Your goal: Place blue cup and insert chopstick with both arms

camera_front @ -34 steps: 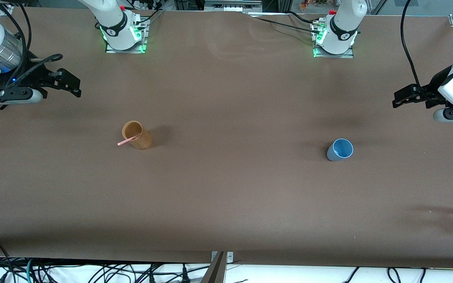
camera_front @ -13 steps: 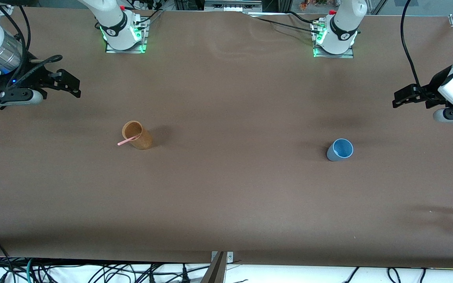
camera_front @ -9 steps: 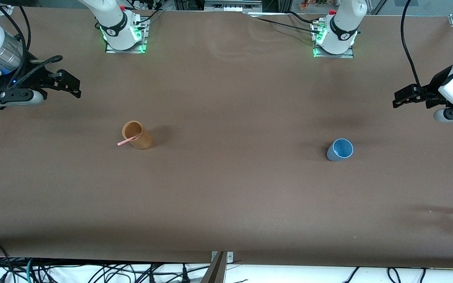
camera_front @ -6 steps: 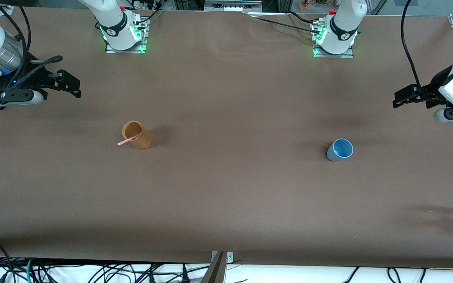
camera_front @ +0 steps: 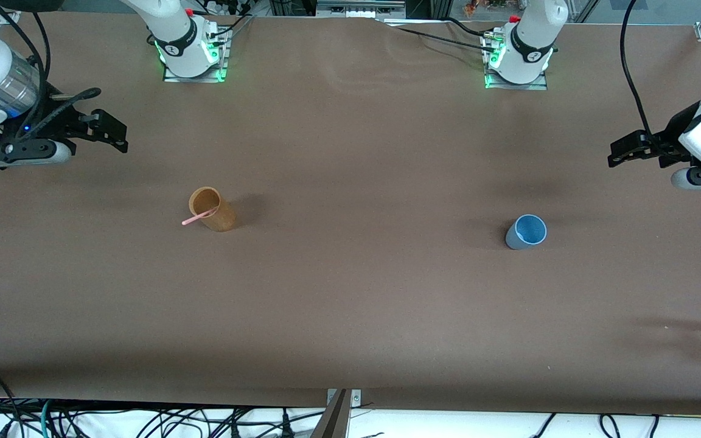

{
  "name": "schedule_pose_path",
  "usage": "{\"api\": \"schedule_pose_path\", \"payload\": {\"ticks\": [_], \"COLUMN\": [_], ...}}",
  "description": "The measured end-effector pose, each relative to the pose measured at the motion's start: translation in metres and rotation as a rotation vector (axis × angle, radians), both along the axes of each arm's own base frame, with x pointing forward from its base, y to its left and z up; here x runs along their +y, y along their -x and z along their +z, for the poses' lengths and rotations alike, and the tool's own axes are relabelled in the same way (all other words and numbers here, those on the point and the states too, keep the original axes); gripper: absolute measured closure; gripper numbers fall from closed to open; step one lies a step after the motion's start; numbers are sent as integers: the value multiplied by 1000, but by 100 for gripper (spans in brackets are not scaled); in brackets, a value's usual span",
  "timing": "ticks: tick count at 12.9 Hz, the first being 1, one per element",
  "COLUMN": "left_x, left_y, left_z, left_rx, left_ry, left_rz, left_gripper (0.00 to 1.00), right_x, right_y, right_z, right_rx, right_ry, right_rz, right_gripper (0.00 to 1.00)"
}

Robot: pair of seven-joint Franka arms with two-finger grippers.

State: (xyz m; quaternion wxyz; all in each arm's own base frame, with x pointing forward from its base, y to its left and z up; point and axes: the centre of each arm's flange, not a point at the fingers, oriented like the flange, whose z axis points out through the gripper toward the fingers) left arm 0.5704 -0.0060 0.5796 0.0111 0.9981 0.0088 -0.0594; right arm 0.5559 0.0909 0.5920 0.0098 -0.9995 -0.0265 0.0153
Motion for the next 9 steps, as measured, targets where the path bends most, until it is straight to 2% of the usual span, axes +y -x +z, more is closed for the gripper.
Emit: {"api": "schedule_pose_path", "payload": {"ticks": [5, 9], "left_x": [-2, -8], "left_y": [-2, -11], "left_z": [6, -13], "left_rx": [-15, 15], "left_ry": [2, 33], "left_rz": [-5, -5], "left_gripper": [0, 0], "right_x": [6, 16], "right_y": [-10, -12], "right_z": [-21, -56], "right_rx": [-6, -11], "right_ry": [1, -1], "right_rz": [6, 21], "right_gripper": [0, 0]}}
